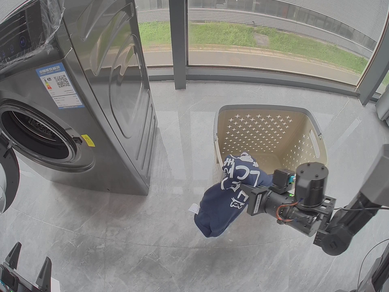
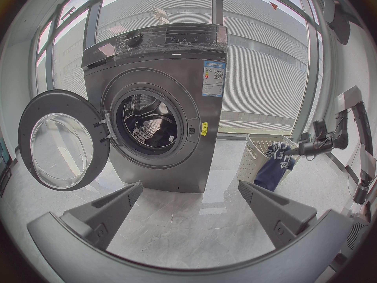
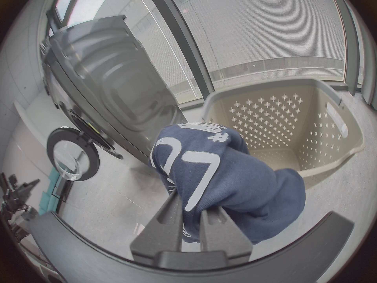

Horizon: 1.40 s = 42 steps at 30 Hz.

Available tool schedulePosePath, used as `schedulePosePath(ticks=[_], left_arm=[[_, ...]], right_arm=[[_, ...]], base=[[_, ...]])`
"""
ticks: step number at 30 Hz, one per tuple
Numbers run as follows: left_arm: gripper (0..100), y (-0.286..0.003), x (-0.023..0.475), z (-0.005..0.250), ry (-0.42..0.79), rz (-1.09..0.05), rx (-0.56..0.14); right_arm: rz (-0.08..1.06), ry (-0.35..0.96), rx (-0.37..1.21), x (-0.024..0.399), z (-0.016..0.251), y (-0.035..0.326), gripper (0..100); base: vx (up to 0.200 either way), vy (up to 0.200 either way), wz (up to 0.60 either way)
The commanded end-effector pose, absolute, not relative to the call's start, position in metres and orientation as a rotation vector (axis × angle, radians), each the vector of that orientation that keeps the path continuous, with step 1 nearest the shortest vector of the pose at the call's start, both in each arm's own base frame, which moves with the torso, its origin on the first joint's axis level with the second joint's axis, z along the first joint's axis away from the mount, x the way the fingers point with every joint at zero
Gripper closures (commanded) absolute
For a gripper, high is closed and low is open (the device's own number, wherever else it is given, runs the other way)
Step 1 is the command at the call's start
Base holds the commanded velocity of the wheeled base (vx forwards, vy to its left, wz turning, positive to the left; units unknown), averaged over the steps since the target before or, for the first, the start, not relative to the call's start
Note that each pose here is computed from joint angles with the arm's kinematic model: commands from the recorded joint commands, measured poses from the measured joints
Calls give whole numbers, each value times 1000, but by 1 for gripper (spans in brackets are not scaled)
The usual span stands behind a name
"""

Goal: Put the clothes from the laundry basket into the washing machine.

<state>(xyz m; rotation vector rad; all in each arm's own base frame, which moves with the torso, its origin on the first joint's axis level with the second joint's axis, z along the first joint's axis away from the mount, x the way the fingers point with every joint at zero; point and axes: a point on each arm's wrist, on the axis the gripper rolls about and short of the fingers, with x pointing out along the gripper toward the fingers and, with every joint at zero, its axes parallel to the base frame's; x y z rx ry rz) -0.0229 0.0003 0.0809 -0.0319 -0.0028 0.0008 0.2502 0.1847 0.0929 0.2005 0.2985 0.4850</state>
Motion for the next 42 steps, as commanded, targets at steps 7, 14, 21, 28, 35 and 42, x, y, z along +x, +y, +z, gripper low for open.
schedulePosePath(ticks=[7,14,21,28,35,42], left_arm=[[0,0,-22,76,3,3,-32],[0,0,-22,76,3,3,-37],[0,0,-22,76,5,3,-35],[0,0,-22,76,3,3,-37],[0,0,-22,76,3,3,-34],[0,0,-23,76,3,3,-35]], right_arm=[[645,9,190,190,179,154,100],[652,-19,193,185,184,152,100],[655,-33,200,184,188,152,100],[663,-39,203,181,190,151,100],[699,-52,211,173,193,155,100],[720,-42,210,171,192,159,100]], base=[[0,0,0],[-114,0,0],[-200,0,0],[-29,0,0],[0,29,0],[0,200,0]])
